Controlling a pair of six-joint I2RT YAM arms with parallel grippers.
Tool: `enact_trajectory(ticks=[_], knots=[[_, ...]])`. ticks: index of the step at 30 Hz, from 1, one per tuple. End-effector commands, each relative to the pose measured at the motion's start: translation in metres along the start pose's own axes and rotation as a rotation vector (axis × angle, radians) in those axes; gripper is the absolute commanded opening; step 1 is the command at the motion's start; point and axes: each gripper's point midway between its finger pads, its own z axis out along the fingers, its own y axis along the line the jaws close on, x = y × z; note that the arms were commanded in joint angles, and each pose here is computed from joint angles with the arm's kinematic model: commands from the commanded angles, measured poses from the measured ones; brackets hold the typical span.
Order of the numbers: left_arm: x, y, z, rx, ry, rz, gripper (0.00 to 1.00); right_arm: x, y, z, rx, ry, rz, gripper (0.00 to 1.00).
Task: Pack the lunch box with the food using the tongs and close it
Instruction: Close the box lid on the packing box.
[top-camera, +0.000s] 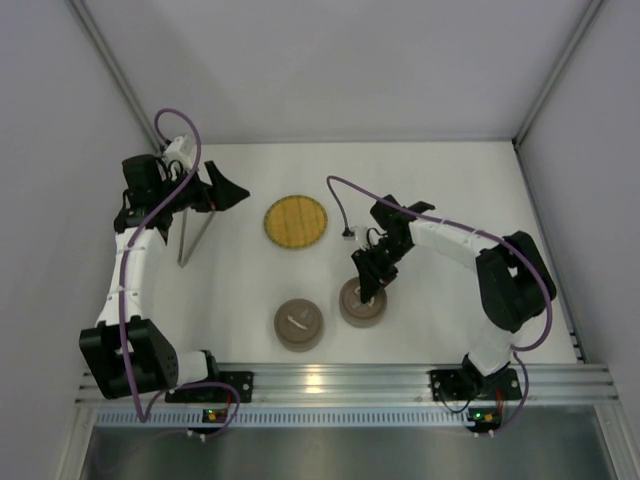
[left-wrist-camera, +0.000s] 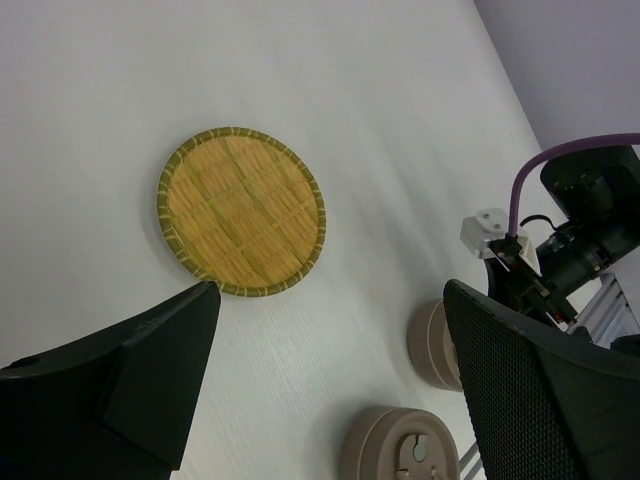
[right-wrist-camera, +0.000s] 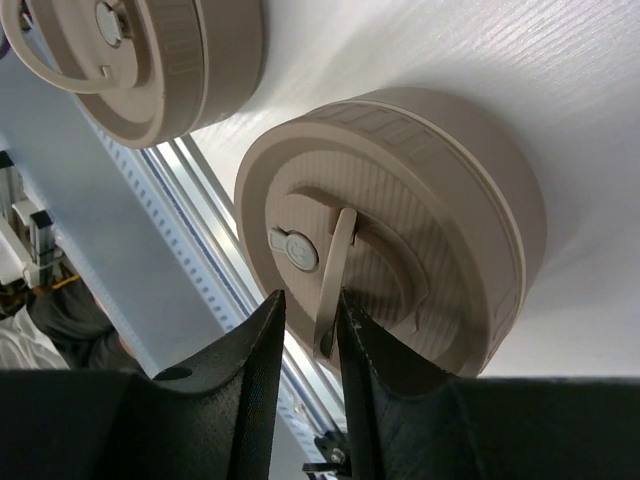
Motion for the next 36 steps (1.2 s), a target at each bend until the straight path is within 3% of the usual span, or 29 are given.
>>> enact_trajectory(ticks=[1,16,20,36], knots=[[-0.009,-0.009,-0.006,0.030,-0.034,0.079,0.98,-0.023,-0.027,0.009,0.103,-0.095,-0.082,0.29],[-0.011,-0.010,-0.008,0.031,-0.039,0.094,0.99,-0.039,-0.009,-0.018,0.120,-0.165,-0.169,0.38],[-0.012,-0.011,-0.007,0.036,-0.046,0.094,0.99,-0.042,-0.004,-0.024,0.127,-0.193,-0.179,0.53],[-0.016,-0.014,-0.007,0.045,-0.059,0.097,0.98,-0.058,-0.005,-0.047,0.187,-0.297,-0.244,0.53]])
